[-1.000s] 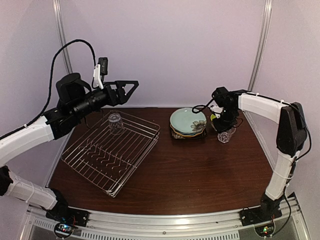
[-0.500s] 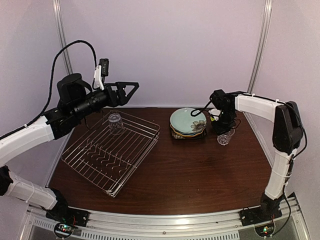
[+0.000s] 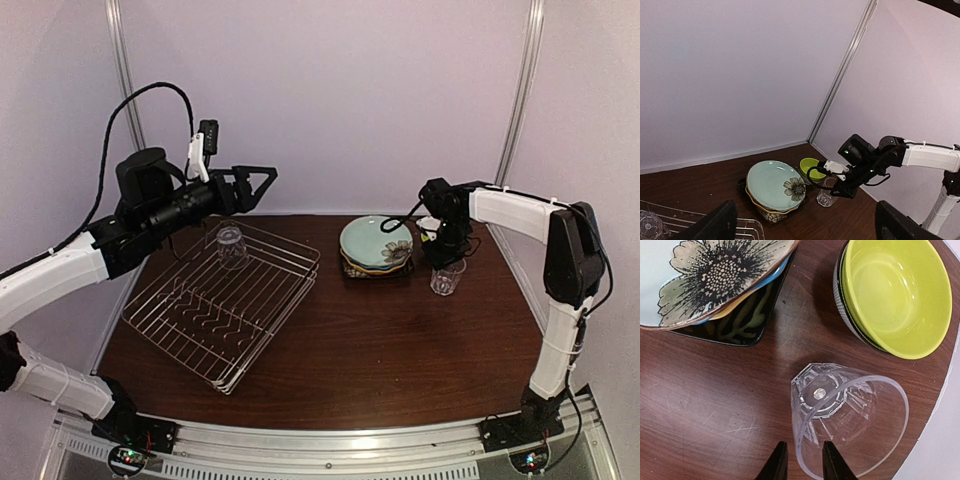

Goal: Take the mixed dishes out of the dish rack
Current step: Place the cup at the center of the board.

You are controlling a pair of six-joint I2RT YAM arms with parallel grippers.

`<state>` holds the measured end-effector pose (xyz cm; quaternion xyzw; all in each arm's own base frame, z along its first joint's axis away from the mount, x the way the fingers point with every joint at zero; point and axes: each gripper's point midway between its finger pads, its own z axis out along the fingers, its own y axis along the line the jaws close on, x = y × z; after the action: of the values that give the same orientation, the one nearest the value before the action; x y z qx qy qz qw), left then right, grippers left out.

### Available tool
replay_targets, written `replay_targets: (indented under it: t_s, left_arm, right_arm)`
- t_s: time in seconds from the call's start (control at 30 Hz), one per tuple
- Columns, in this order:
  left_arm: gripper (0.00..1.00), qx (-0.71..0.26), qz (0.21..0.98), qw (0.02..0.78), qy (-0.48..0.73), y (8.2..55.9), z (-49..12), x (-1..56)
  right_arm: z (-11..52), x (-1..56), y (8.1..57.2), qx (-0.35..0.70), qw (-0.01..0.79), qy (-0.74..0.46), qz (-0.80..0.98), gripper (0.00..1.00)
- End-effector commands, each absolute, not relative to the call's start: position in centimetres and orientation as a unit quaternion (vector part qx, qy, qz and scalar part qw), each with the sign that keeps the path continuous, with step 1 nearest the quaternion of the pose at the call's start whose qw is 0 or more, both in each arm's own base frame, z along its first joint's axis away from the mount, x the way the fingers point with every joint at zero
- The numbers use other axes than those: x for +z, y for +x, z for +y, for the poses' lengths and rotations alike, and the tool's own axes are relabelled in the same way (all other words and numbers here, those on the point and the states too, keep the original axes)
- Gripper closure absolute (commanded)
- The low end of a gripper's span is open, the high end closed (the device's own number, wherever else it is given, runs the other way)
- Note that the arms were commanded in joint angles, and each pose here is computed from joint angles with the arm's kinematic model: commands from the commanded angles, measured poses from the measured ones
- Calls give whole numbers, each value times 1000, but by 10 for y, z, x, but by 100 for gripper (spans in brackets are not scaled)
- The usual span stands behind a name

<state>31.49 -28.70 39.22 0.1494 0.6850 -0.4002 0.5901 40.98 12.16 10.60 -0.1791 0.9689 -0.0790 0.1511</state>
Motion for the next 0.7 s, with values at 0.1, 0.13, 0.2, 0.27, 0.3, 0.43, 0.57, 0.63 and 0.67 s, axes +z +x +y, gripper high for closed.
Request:
replay_targets:
  t_s: [0.1,0.13,0.2,0.27,0.3,0.43,0.57,0.63,0.67]
  left_arm:
    - [3,-368,698,600,131,327,-277,399]
    - [3,-364,705,595,129,330,-277,396]
    - [3,-352,720,587,116,338,-273,389]
    - [3,-340,735,578,103,347,-266,381]
    - [3,-331,745,571,94,353,-260,375]
    - [3,-282,792,540,40,383,-225,346]
    - [3,-228,817,530,5,404,-192,323]
    - [3,-200,832,518,-9,415,-178,311]
    - [3,-187,839,510,-14,419,-173,304]
  right_arm:
    - [117,130,415,-84,177,-171,966,51]
    - [117,133,415,-83,181,-171,965,47]
    - [117,143,416,-81,191,-169,963,30]
    - [117,154,417,-80,203,-168,961,22]
    - [117,160,418,-80,210,-167,960,20]
    - [120,186,419,-68,242,-163,954,4]
    - [123,213,418,-50,281,-157,945,0]
    - [126,230,417,-37,306,-155,939,0]
    - [126,238,417,-33,318,-153,935,0]
